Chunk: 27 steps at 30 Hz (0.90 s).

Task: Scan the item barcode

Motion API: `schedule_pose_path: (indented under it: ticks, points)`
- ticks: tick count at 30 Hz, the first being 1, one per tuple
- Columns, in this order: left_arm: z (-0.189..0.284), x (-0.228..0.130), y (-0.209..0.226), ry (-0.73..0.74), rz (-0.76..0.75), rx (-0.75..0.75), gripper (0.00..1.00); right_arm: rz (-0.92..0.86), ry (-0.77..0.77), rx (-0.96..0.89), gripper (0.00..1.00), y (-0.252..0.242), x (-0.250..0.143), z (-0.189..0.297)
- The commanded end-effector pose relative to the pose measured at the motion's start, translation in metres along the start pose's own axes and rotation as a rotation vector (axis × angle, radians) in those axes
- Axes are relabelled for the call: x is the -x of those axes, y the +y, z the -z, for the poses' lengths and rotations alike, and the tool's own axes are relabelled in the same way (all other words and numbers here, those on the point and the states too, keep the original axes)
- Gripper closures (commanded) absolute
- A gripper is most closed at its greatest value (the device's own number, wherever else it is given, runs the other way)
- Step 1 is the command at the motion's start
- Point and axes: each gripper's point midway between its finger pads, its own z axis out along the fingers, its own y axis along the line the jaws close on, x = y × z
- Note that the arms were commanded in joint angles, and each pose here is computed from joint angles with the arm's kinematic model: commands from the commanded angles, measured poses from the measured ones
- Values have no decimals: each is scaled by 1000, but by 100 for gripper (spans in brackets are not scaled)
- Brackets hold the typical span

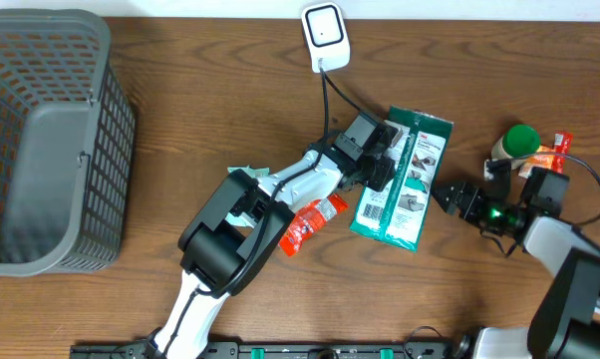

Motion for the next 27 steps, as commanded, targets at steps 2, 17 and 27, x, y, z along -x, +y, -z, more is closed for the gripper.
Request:
schedule_pose_path:
  ticks: [2, 17, 27]
  points:
    - [-25, -45, 23, 117, 32, 52, 61, -130, 145, 48, 12, -14, -46, -31]
    - [-25, -45, 23, 117, 31, 51, 61, -81, 165, 345, 9, 27, -47, -55]
    - [-25, -46, 23, 117, 31, 52, 61, 5, 165, 412, 43, 47, -46, -60]
